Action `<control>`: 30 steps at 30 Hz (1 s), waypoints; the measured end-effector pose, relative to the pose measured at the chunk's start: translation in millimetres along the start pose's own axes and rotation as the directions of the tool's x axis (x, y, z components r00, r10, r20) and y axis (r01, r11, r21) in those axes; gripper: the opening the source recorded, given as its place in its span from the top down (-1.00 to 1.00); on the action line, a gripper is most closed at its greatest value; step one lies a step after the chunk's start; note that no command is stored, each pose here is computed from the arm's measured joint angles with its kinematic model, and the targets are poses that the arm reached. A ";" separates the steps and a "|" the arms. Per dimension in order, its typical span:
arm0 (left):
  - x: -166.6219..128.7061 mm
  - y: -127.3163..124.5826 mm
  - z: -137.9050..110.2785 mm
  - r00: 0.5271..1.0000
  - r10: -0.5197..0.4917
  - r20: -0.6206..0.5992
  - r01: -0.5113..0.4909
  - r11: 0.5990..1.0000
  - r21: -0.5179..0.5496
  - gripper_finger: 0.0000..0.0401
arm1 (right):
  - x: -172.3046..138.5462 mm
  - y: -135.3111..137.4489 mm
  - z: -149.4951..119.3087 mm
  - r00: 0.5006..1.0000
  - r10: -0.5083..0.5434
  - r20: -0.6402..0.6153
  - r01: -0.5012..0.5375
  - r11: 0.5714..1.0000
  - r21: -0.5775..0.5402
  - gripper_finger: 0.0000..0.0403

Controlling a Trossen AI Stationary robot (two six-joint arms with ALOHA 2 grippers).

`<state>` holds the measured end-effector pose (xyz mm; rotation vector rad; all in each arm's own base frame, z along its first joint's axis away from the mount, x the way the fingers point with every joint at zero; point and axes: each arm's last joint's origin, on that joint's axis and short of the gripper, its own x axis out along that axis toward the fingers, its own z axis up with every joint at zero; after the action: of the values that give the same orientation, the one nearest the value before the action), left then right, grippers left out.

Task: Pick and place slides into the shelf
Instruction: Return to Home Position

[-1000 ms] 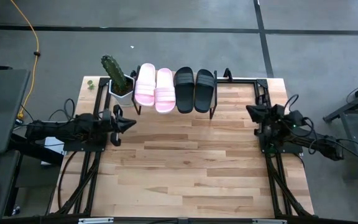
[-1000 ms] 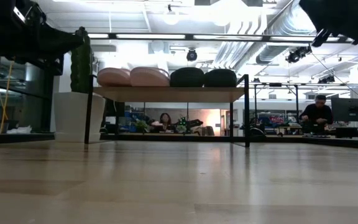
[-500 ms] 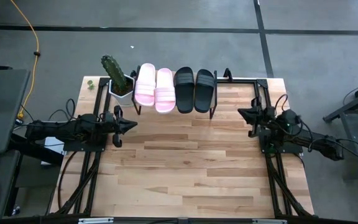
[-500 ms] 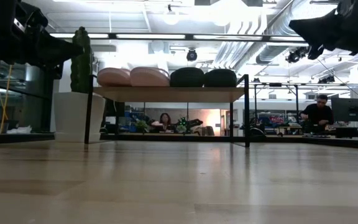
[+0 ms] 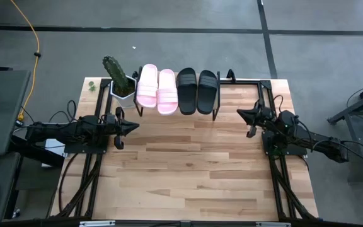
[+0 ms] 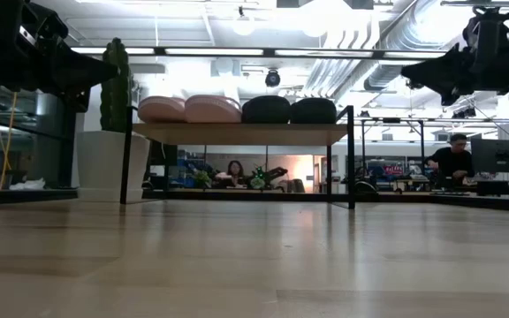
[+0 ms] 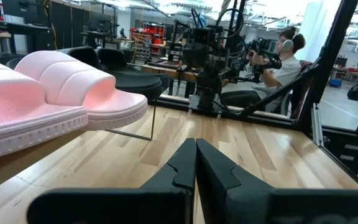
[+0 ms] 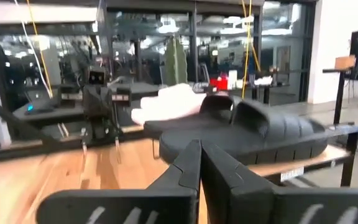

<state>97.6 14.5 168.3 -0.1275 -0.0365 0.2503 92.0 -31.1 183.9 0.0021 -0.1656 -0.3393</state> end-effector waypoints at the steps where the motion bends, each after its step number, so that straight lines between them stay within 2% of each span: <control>1: 0.0 0.0 0.0 1.000 0.000 0.000 0.000 1.000 0.000 1.00 | 0.0 0.0 -1.5 1.000 0.000 -0.016 0.000 1.000 0.000 1.00; 8: 0.0 0.0 0.0 1.000 0.000 0.000 0.000 1.000 0.000 1.00 | -1.4 -0.2 -16.5 0.985 -0.001 -0.171 0.004 1.000 0.015 1.00; 13: 0.0 0.0 0.0 1.000 0.000 0.000 0.000 1.000 0.000 1.00 | -1.6 6.2 -15.8 0.982 0.092 -0.164 -0.092 0.996 0.008 1.00; 17: 0.0 0.0 0.0 1.000 0.000 0.000 0.000 1.000 0.000 1.00 | -2.0 10.0 -15.6 0.984 0.079 -0.162 -0.079 0.997 0.004 1.00; 20: 0.0 0.0 0.1 1.000 0.000 0.000 0.000 1.000 0.000 1.00 | -2.5 14.6 -16.7 0.978 0.116 -0.174 -0.113 0.993 0.029 1.00; 24: 0.0 0.0 0.1 1.000 0.000 0.000 0.000 1.000 0.006 1.00 | -3.7 20.9 -16.7 0.970 0.170 -0.174 -0.176 0.984 -0.020 1.00; 30: 0.0 -0.3 -0.1 1.000 -0.012 -0.003 0.012 1.000 0.011 1.00 | -4.5 24.2 -16.1 0.969 0.180 -0.168 -0.193 0.979 -0.069 1.00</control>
<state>97.7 14.2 168.3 -0.1170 -0.0332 0.2387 98.4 -7.2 168.0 -0.0699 0.0099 -0.1566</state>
